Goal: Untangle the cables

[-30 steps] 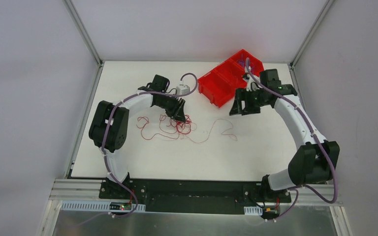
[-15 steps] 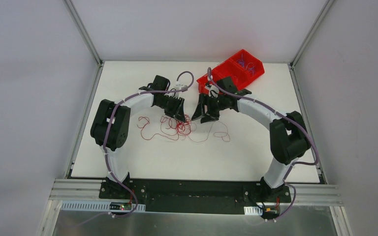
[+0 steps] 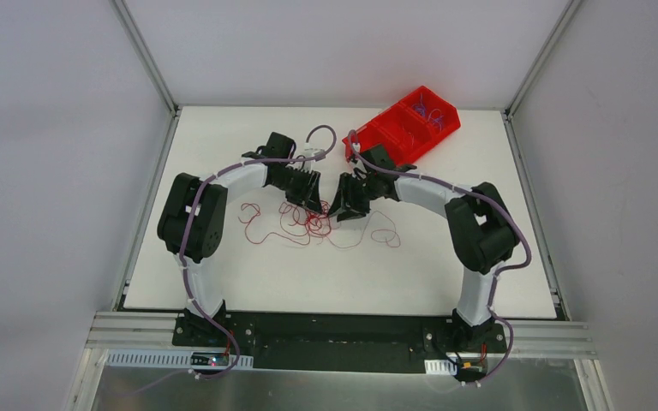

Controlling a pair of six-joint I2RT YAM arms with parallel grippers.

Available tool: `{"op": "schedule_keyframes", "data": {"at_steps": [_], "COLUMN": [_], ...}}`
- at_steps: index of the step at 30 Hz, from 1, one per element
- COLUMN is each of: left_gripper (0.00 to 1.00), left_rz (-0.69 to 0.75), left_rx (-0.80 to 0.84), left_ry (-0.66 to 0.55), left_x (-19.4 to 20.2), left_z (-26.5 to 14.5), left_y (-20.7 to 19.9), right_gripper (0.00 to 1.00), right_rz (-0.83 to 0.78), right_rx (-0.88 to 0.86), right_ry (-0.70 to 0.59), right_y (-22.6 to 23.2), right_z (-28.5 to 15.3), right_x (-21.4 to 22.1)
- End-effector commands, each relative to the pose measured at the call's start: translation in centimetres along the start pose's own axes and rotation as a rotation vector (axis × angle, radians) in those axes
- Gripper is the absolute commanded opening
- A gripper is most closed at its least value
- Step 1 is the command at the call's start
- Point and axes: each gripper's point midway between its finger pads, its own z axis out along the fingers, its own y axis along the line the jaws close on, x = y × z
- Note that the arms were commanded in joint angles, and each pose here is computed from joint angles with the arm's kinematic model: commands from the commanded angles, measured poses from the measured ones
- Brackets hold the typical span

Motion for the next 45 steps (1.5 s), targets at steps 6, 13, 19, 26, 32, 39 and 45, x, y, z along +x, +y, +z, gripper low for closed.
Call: {"op": "schedule_keyframes", "data": {"at_steps": [6,13,19,26,32,39,45], "left_gripper": [0.29,0.00,0.00,0.00,0.00,0.11,0.08], "left_rz": [-0.006,-0.101,-0.168,-0.173,-0.170,-0.182,-0.195], "left_rx": [-0.001,-0.033,-0.123,-0.188,-0.216,-0.227,-0.223], "left_ry": [-0.002,-0.014,-0.009,0.025,0.047,0.071,0.080], "left_x": [0.9,2.0,3.1,4.6,4.8,5.7,6.1], "left_z": [-0.6,-2.6,-5.6,-8.6,-9.3,-10.4,-10.7], "left_y": [-0.5,1.1,4.6,7.2,8.6,9.8,10.4], "right_gripper": [0.00,0.00,0.00,0.00,0.00,0.00,0.00], "right_rz": [-0.084,-0.208,-0.280,-0.238,-0.178,-0.088,-0.074], "right_rx": [-0.051,0.003,0.100,0.252,0.331,0.424,0.431], "right_ry": [0.006,-0.118,-0.182,-0.240,-0.237,-0.295,-0.292], "right_y": [1.5,1.3,0.0,-6.0,-8.8,-12.7,-14.5], "right_z": [-0.6,-8.9,-15.6,-22.3,-24.3,-27.5,-28.0], "right_x": [-0.8,-1.7,-0.8,0.1,0.2,-0.3,-0.1]}}
